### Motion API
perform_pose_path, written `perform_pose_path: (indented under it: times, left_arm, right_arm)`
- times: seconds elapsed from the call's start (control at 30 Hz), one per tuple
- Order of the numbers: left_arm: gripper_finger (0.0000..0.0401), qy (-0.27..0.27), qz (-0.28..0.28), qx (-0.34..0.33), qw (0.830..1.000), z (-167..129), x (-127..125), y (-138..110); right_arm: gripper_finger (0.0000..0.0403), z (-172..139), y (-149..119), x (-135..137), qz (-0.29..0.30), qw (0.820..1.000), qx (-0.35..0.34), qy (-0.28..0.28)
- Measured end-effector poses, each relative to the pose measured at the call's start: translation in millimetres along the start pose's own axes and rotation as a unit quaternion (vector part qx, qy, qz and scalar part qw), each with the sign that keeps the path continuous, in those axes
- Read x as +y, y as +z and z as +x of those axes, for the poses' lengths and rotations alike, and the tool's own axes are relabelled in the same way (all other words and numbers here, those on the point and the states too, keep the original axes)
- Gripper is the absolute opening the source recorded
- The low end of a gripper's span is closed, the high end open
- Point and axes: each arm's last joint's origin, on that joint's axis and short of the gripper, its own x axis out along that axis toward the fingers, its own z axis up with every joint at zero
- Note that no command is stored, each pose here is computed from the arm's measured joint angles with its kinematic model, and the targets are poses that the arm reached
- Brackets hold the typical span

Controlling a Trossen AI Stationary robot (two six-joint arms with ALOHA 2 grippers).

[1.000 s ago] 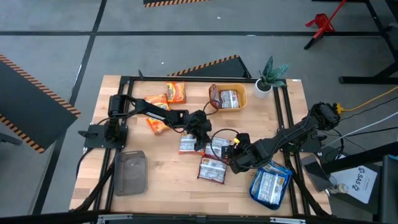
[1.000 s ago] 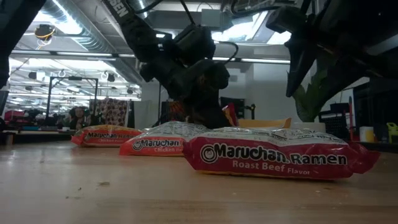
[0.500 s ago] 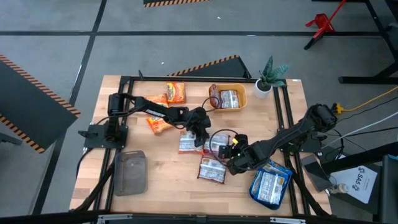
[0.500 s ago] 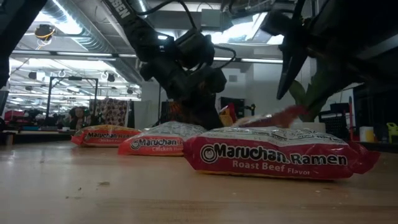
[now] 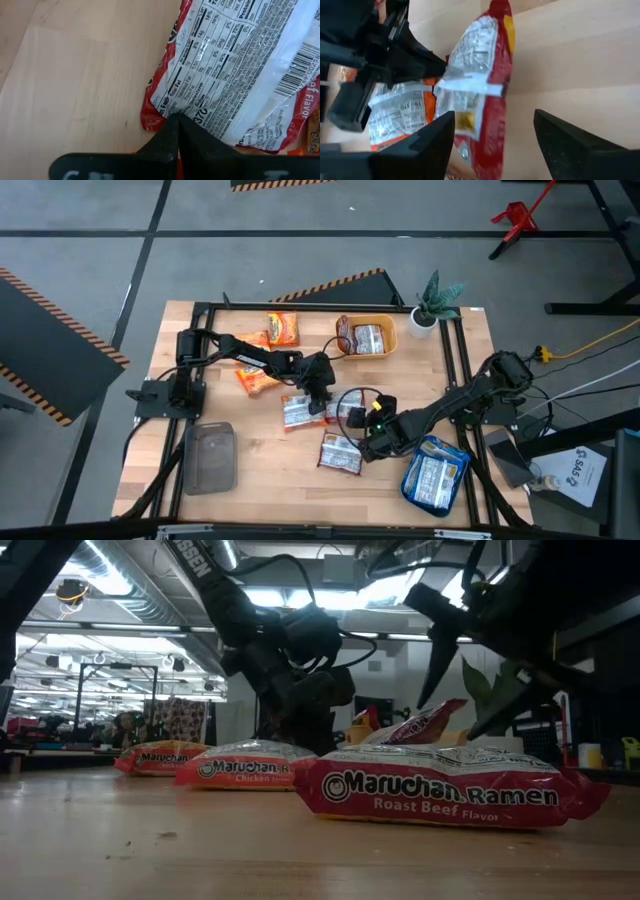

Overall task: Sort Maruchan noodles
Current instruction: Put the red noodle pack into the yellow bin

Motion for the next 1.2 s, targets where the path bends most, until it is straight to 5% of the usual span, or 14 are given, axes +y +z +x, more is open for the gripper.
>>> perform_pose_path:
  times: [0.47,0.77,1.2]
  left_arm:
    - [0.0000,0.005,0.000,-0.003,1.000,0,1,1]
    - [0.0000,-0.007,-0.004,-0.003,1.000,-2,4,1]
    - [0.0000,-0.010,-0.051,-0.014,0.999,-78,31,19]
  right_arm:
    - [0.0233,43,1,21,0.003,0.999,0.026,0.030]
    - [0.0093,42,-1,23,0.004,0.998,0.052,0.025]
    - [0.0092,2,33,26,0.012,0.999,0.004,0.036]
